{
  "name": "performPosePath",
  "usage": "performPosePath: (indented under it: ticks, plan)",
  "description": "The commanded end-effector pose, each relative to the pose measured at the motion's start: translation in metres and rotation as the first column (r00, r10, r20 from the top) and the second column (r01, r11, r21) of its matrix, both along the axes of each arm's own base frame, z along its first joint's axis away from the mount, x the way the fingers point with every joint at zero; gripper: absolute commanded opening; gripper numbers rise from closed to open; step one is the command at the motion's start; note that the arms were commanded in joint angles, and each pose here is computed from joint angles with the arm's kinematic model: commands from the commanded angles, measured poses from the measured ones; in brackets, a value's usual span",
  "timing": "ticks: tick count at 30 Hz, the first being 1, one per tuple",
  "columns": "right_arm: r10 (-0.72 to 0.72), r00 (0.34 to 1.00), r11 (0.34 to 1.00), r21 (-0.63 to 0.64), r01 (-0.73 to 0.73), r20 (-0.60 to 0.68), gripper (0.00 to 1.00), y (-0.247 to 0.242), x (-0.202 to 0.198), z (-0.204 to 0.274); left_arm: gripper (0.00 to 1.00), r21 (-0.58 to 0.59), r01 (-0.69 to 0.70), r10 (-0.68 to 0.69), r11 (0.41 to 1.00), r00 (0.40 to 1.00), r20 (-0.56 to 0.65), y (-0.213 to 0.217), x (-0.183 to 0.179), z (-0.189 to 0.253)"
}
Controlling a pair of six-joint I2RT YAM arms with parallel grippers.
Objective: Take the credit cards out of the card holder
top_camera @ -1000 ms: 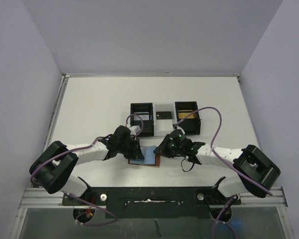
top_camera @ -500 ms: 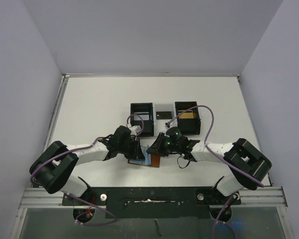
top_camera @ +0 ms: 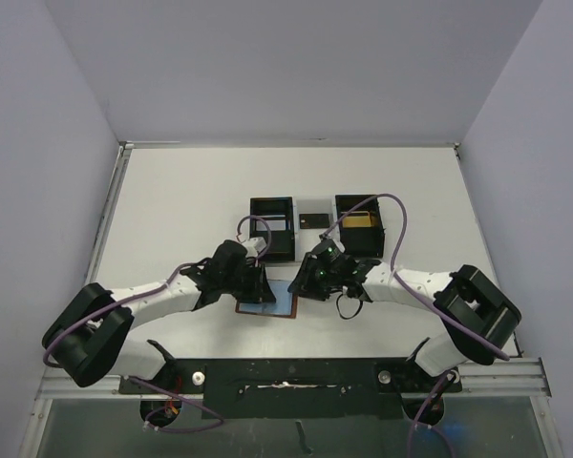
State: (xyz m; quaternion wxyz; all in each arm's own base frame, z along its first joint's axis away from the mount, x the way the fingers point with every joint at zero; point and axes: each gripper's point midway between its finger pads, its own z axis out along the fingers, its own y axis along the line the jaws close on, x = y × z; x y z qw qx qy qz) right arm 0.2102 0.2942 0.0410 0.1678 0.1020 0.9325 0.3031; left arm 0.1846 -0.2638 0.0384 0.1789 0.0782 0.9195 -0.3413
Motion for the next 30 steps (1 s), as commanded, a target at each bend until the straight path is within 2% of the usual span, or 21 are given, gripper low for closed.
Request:
performPosePath:
  ticks: [1, 11, 14, 24, 30]
  plan:
    - [-0.023, 0.999, 0.995, -0.095, 0.025, 0.032, 0.38, -0.019, 0.0, 0.003, 0.2, -0.008, -0.017, 0.018, 1.0, 0.996, 0.088, 0.0, 0.012, 0.025]
    - [0.017, 0.997, 1.0, 0.002, -0.017, 0.071, 0.39, -0.001, 0.003, 0.014, 0.34, 0.087, -0.102, 0.088, 0.991, 0.985, 0.149, 0.025, 0.02, 0.033]
    - [0.024, 0.996, 1.0, 0.011, -0.025, 0.088, 0.39, 0.001, 0.005, 0.019, 0.42, 0.109, -0.15, 0.134, 0.983, 0.981, 0.139, 0.035, 0.022, 0.026]
    - [0.072, 0.995, 0.995, 0.065, -0.076, 0.066, 0.38, 0.019, 0.001, 0.011, 0.45, 0.173, -0.177, 0.164, 0.969, 0.982, 0.09, 0.046, 0.019, 0.001]
    - [0.066, 0.998, 0.998, 0.02, -0.066, 0.002, 0.36, 0.016, -0.003, -0.008, 0.45, 0.205, -0.186, 0.177, 0.961, 0.982, 0.065, 0.055, 0.012, -0.013]
